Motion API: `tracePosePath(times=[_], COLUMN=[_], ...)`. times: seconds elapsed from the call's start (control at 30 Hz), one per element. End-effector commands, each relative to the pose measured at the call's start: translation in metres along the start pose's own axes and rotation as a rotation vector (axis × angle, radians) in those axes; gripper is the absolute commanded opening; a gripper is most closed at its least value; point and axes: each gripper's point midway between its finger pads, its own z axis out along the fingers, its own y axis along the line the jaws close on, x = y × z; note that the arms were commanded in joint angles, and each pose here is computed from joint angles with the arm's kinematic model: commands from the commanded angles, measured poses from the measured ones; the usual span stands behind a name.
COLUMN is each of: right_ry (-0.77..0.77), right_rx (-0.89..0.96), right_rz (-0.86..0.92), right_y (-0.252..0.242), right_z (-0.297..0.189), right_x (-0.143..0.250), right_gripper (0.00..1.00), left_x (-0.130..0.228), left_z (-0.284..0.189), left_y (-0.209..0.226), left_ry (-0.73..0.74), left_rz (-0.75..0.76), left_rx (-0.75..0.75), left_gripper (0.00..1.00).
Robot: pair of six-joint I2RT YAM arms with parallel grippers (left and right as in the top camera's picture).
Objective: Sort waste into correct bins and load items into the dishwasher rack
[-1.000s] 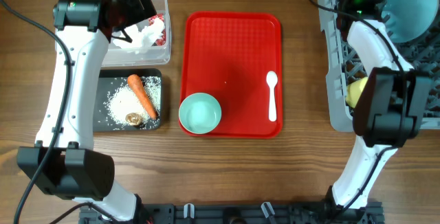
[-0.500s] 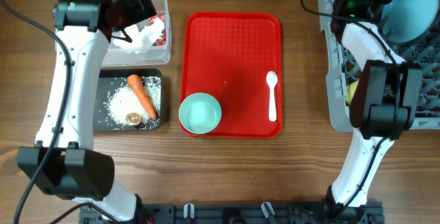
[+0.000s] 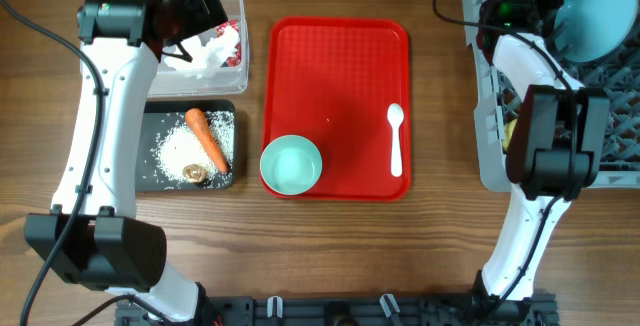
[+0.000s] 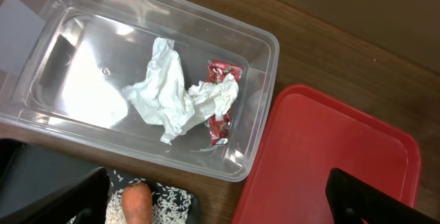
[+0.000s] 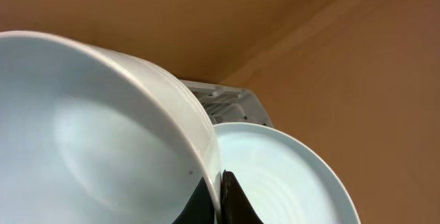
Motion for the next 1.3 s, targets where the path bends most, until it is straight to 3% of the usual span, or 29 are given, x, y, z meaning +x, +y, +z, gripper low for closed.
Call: tracePosePath(times=[0.0,0.2,0.43,0.73,1.03,1.27], right_ry=[0.01,0.03,0.072,0.026,-0.006,-0.071], right_rx=[-0.041,-0.025,-0.069,-0.106,-0.101,-0.063], right_rz=[-0.053,-0.08,-0.173,-0.19,-0.158,0.042], right_y=[0.03,0.035,0.054,0.075,0.067,0.021], right_z=[-0.005,-0.017,-0.03,-0.056,-0.066,-0.081], right_x=[0.007,0.006,0.016,-0.001,-0.017,-0.056], right_gripper=[0.04,0.06,0.45,0.72,0.76,0.78], left_x=[-0.001,-0.001,-0.001,-0.001,-0.001,-0.001], left_z=[0.002,0.002,0.002,0.002,0.002,0.002], left_y=[0.003,0.003,0.003,0.003,0.003,0.003], left_ry=[-0.003,-0.003,-0.003,-0.003,-0.003,-0.003], left_rz=[-0.018,-0.018,-0.018,-0.018,-0.018,-0.018], left_rx=[-0.011,-0.011,-0.011,-0.011,-0.011,-0.011], left_gripper=[1.0,1.0,1.0,1.0,1.0,1.0])
